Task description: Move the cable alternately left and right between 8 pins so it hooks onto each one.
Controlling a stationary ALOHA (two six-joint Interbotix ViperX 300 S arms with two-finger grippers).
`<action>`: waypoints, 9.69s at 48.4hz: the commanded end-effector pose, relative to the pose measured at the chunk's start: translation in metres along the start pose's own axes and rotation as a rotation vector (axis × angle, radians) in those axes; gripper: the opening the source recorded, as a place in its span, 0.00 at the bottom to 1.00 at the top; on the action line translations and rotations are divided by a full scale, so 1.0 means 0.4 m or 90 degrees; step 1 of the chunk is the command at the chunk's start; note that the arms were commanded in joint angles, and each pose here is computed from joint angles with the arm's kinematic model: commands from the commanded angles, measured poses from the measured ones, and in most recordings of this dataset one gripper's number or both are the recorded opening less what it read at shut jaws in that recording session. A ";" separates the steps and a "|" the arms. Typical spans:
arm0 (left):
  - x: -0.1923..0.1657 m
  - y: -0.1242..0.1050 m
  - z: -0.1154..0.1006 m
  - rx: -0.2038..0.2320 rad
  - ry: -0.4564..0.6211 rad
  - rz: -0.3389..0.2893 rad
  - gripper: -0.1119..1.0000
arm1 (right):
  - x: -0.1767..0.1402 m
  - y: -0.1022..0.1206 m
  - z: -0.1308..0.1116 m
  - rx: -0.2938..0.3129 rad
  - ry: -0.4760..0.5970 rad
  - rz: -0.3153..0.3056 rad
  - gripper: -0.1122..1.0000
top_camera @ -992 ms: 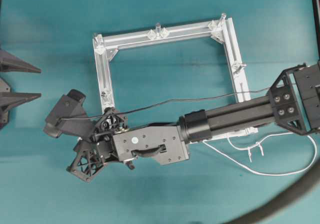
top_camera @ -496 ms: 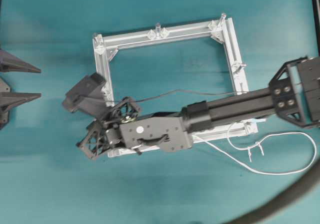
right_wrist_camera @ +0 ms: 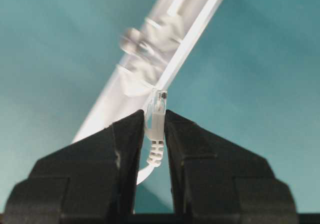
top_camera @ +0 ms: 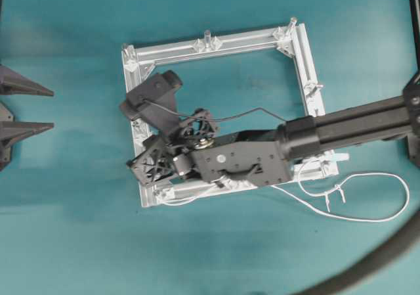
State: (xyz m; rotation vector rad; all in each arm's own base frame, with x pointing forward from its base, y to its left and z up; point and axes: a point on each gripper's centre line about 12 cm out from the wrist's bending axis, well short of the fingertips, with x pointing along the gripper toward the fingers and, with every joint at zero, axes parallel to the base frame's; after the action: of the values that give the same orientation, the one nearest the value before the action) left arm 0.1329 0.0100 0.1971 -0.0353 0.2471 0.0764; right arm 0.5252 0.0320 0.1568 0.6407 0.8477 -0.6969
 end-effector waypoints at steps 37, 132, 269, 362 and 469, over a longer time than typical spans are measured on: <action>0.000 0.002 0.012 0.003 -0.007 0.003 0.75 | 0.059 -0.126 0.286 -0.149 0.071 0.077 0.25; 0.000 0.002 0.014 0.003 -0.008 0.003 0.75 | 0.160 -0.152 0.480 -0.101 -0.179 -0.069 0.25; 0.000 0.002 0.012 0.003 -0.006 0.003 0.75 | -0.141 -0.355 0.072 -0.193 -0.096 0.009 0.25; 0.000 0.002 0.012 0.003 -0.006 0.003 0.75 | -0.175 -0.756 0.095 -0.267 -0.108 -0.217 0.23; 0.000 0.001 0.014 0.004 -0.007 0.002 0.75 | -0.175 -0.726 -0.053 -0.159 -0.066 -0.019 0.60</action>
State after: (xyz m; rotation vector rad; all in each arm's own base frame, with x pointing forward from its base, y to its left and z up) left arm 0.1329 0.0102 0.1971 -0.0339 0.2471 0.0780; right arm 0.2611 -0.1137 0.1278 0.3692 0.8777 -0.6576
